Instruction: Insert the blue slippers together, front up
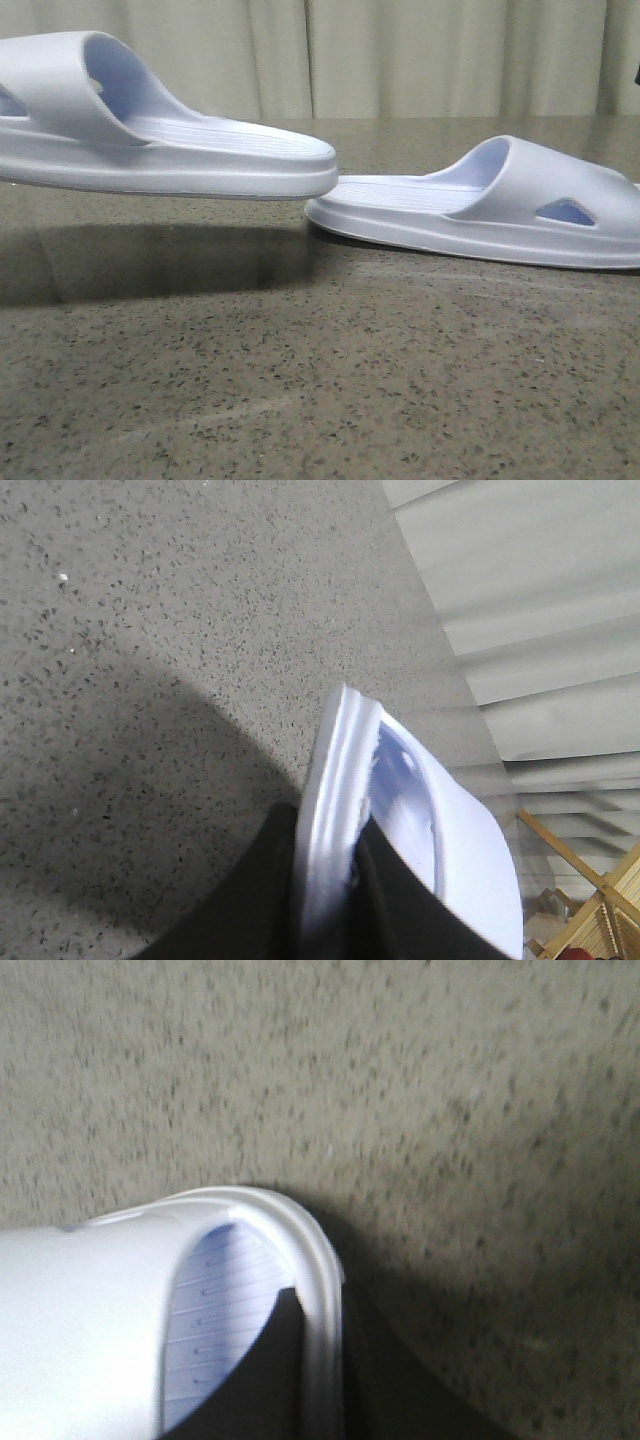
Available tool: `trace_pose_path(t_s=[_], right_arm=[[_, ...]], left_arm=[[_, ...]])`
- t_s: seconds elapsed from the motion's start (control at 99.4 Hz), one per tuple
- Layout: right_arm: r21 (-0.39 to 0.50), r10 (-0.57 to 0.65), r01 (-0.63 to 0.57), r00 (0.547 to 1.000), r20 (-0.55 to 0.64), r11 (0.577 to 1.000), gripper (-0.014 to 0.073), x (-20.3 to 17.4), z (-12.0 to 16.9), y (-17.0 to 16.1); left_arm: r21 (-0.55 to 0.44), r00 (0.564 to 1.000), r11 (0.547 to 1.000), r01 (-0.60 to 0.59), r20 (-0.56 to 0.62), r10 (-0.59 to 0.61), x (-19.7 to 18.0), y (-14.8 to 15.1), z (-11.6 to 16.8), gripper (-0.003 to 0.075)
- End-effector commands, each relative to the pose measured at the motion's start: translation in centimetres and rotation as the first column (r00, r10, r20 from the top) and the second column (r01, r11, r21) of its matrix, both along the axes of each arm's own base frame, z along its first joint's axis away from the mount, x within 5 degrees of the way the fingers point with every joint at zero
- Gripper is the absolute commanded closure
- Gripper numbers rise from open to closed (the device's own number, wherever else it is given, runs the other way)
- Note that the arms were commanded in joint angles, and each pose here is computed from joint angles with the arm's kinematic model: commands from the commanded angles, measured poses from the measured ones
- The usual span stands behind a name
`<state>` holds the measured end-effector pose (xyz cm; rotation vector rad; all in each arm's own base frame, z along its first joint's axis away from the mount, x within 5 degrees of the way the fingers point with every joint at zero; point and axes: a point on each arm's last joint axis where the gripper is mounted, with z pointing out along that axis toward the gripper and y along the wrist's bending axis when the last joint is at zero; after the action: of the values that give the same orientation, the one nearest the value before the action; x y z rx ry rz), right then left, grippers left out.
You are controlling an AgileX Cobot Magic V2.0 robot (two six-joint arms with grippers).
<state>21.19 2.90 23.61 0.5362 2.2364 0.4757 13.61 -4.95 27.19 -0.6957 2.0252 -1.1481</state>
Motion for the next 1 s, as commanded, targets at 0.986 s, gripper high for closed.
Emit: trace_pose_path(t_s=[0.986], right_arm=[[0.192,0.035,-0.113,0.928,0.37,0.975,0.0702,-6.8,11.9,0.7]], left_arm=[[-0.115,0.999,0.993,0.032,0.022,-0.03,-0.1,-0.6,1.7,0.0704]])
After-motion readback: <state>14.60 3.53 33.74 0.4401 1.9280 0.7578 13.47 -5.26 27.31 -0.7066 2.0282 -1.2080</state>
